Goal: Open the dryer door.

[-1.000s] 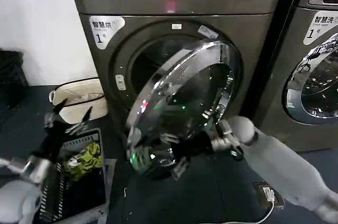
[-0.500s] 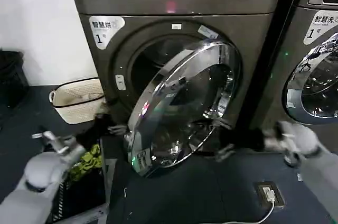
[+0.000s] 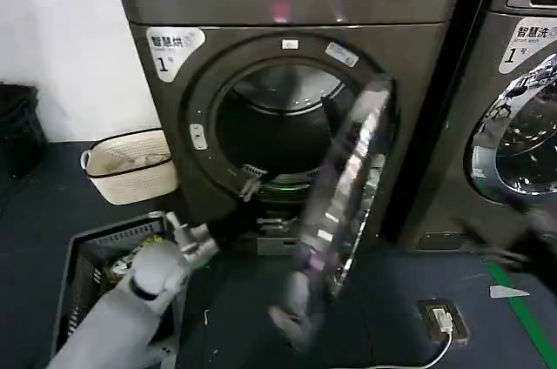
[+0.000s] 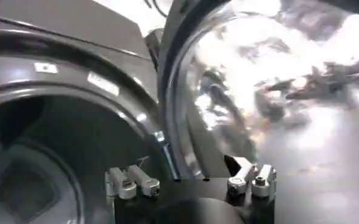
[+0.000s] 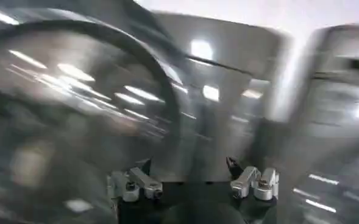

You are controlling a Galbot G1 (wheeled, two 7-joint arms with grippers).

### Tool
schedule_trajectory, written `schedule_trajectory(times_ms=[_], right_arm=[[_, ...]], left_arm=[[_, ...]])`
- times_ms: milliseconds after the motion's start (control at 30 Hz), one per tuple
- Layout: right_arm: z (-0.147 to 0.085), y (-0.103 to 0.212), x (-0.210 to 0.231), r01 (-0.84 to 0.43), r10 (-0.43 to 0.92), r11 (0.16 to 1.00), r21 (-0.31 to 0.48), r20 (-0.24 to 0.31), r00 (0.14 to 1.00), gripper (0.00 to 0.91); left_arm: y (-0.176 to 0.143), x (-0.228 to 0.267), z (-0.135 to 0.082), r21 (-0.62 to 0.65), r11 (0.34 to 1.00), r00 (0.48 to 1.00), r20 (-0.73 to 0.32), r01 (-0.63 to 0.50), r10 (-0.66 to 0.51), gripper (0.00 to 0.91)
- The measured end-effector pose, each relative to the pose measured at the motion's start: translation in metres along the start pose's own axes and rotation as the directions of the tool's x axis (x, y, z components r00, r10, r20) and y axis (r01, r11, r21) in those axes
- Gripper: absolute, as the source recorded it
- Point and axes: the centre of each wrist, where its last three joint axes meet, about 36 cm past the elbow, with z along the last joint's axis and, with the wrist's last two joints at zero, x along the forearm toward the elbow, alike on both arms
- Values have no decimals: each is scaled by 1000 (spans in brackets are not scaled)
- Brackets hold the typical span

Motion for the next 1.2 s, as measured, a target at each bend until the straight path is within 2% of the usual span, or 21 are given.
schedule_trajectory(times_ms=[100,167,200,333,433,600,767,900,1000,1200], right_arm=[[-13,-18,33,-274,284,957,93,-124,951,907],[-22,-28,56,-435,462,885,168,-196,865,907],[-25,-34,69,-507,548,833,222,-206,811,907],[-26,-55,117,-664,771,619,419,-163,616,907],[-20,-68,154,-715,871,459,528,-108,479,907],[-9,-83,207,-758,950,280,589,-59,305,907],[-6,-86,238,-763,979,183,620,-45,198,907],[-3,-86,248,-765,987,145,628,-35,159,907],[1,-89,254,-755,987,124,644,-2,161,907],[6,-91,267,-753,991,106,650,-8,132,907]], left_arm=[[-8,-21,2,1,999,999,14,-33,33,907],[-15,-36,5,7,998,998,22,-56,56,907],[-17,-44,6,9,998,997,27,-67,67,907],[-27,-75,10,14,994,993,41,-108,108,907],[-33,-103,12,4,991,990,50,-132,131,907],[-46,-152,16,-73,974,976,37,-212,215,907],[-56,-194,16,-140,953,962,9,-269,273,907],[-68,-228,14,-157,937,948,1,-313,317,907],[-72,-252,12,-173,928,942,-2,-330,335,907],[-77,-286,11,-170,924,938,-13,-344,346,907]])
